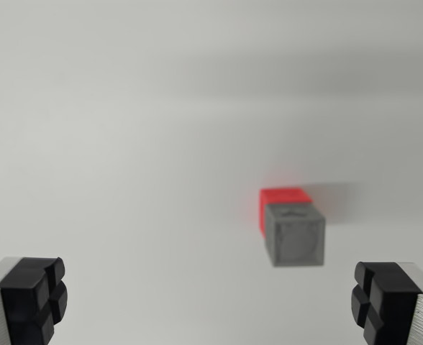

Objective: Destack cube

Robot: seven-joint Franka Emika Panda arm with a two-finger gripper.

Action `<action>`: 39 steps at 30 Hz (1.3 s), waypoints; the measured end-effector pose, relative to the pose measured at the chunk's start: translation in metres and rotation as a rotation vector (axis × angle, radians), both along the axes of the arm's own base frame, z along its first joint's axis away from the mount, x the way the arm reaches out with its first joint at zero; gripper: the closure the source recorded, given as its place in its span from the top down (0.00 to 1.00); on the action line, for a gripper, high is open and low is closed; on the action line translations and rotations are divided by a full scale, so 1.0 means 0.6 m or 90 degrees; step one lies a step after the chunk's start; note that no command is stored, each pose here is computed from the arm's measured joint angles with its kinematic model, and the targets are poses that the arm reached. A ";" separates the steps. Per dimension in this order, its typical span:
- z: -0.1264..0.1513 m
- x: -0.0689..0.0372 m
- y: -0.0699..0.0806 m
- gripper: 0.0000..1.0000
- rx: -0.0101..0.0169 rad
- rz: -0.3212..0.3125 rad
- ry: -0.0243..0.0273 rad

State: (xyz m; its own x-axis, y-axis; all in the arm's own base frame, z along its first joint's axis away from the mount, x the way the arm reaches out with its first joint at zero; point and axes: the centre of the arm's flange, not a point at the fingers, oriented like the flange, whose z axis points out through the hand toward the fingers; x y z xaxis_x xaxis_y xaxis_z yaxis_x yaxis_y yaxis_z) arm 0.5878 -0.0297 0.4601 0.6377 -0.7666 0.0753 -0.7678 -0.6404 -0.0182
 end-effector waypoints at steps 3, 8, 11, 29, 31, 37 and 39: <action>-0.003 -0.001 -0.001 1.00 0.0000 0.000 0.0012; -0.011 -0.003 -0.004 1.00 0.0000 0.000 0.0028; -0.016 -0.005 -0.006 1.00 0.0000 0.000 0.0033; -0.068 -0.027 -0.028 1.00 0.0030 0.000 0.0100; -0.074 -0.030 -0.031 1.00 0.0035 0.000 0.0110; -0.098 -0.040 -0.042 1.00 0.0058 0.000 0.0133; -0.108 -0.045 -0.046 1.00 0.0067 0.000 0.0145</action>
State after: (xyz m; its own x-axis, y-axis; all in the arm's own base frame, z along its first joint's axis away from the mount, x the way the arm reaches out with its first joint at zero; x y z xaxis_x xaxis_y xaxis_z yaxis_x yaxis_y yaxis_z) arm 0.5608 -0.0576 0.3950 0.6393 -0.7672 0.0527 -0.7680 -0.6404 -0.0075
